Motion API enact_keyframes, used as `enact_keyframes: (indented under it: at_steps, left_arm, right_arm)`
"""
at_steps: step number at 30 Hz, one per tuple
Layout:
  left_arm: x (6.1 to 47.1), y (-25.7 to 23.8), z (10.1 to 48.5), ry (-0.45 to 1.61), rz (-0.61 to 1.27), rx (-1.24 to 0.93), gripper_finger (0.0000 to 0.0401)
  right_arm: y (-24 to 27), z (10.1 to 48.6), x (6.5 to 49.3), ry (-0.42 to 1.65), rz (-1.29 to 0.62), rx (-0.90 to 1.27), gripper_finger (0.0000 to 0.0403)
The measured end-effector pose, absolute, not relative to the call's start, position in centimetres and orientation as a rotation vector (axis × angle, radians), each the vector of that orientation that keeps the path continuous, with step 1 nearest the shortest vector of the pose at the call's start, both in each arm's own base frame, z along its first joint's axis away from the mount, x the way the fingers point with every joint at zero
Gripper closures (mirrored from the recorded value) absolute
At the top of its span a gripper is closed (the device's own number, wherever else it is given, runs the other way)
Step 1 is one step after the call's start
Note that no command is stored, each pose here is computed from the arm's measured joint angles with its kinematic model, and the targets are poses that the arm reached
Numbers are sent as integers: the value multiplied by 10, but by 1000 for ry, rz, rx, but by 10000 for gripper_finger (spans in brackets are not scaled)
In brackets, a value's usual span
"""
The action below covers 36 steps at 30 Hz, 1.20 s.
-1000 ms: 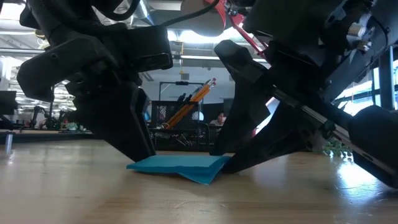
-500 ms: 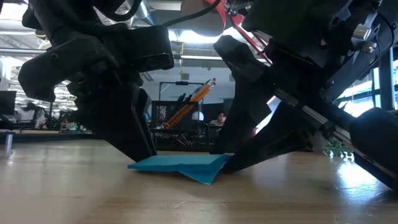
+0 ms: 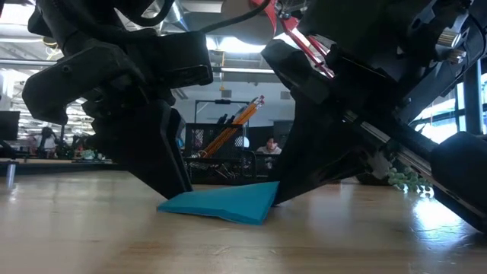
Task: Pick and place office supplies into organizer
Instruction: Put the blue sticky notes into the black desk organizer
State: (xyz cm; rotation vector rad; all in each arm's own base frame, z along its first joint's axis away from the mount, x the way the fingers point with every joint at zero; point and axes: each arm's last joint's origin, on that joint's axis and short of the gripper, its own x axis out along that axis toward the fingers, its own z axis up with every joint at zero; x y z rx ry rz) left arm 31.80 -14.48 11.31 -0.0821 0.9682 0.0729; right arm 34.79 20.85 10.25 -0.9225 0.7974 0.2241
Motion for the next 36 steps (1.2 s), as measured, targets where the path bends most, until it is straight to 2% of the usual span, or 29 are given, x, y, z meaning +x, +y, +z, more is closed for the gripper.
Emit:
enact_keyframes:
  at_steps: [9, 16, 21, 27, 32, 36]
  left_arm:
    - [312, -146, 124, 990, 19, -25, 272]
    - [301, -144, 142, 1003, 24, 25, 272]
    - [297, -144, 144, 1014, 42, 49, 272]
    - [289, -144, 140, 1085, 68, 88, 272]
    - [281, -144, 138, 1127, 129, 119, 272]
    - [275, -147, 137, 1148, 157, 129, 272]
  right_arm:
    - [204, 112, 343, 821, 108, -909, 395]
    - [193, 150, 339, 793, -9, -670, 396]
    - [170, 180, 335, 794, -175, -509, 396]
    - [141, 210, 329, 797, -276, -377, 397]
    - [119, 215, 334, 813, -327, -366, 393]
    - [101, 209, 331, 921, -375, -377, 391]
